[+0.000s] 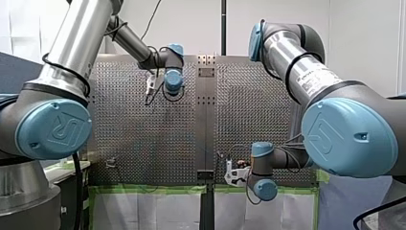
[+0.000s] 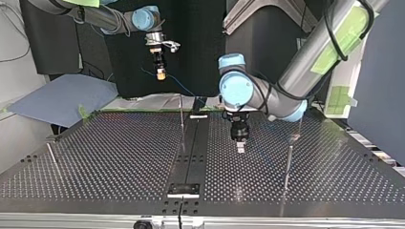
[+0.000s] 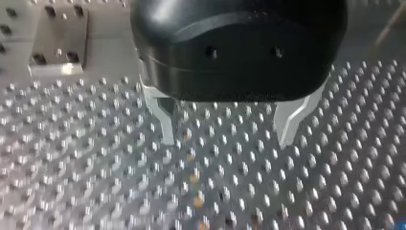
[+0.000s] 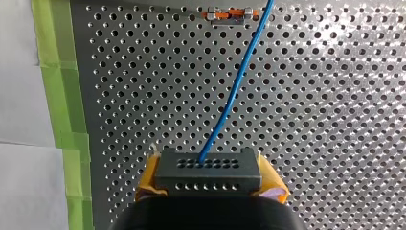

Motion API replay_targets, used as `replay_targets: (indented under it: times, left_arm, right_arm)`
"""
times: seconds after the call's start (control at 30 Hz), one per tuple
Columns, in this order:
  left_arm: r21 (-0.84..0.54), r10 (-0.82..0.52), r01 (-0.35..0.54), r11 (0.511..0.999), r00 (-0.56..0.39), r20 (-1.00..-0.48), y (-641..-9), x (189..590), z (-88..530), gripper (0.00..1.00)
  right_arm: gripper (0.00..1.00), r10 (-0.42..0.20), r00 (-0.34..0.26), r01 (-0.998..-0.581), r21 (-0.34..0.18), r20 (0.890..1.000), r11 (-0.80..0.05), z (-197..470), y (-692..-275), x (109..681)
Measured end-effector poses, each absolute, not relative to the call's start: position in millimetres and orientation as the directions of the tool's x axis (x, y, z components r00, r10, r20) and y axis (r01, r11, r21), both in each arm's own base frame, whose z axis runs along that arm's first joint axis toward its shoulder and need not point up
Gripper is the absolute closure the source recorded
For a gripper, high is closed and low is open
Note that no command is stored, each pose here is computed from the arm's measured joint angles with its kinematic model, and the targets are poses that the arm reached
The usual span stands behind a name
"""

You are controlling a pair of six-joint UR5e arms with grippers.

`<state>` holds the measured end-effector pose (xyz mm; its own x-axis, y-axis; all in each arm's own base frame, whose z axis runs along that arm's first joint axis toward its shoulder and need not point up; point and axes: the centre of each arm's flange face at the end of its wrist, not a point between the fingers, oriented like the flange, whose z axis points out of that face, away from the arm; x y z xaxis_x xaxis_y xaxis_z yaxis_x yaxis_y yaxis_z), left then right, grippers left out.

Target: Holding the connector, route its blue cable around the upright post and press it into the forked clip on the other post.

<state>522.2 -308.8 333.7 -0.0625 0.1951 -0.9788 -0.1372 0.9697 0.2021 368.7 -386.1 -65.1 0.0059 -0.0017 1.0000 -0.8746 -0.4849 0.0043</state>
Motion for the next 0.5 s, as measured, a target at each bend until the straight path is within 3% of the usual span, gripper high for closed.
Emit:
replay_targets:
  times: [0.5]
  left_arm:
    - [0.265, 0.254, -0.296, 0.918, -0.073, -0.964, -281.1, 533.7, 337.7, 0.00]
  right_arm:
    - [1.00, 0.002, 0.004, -0.874, 0.004, 1.000, -0.485, -64.7, -386.3, 369.1]
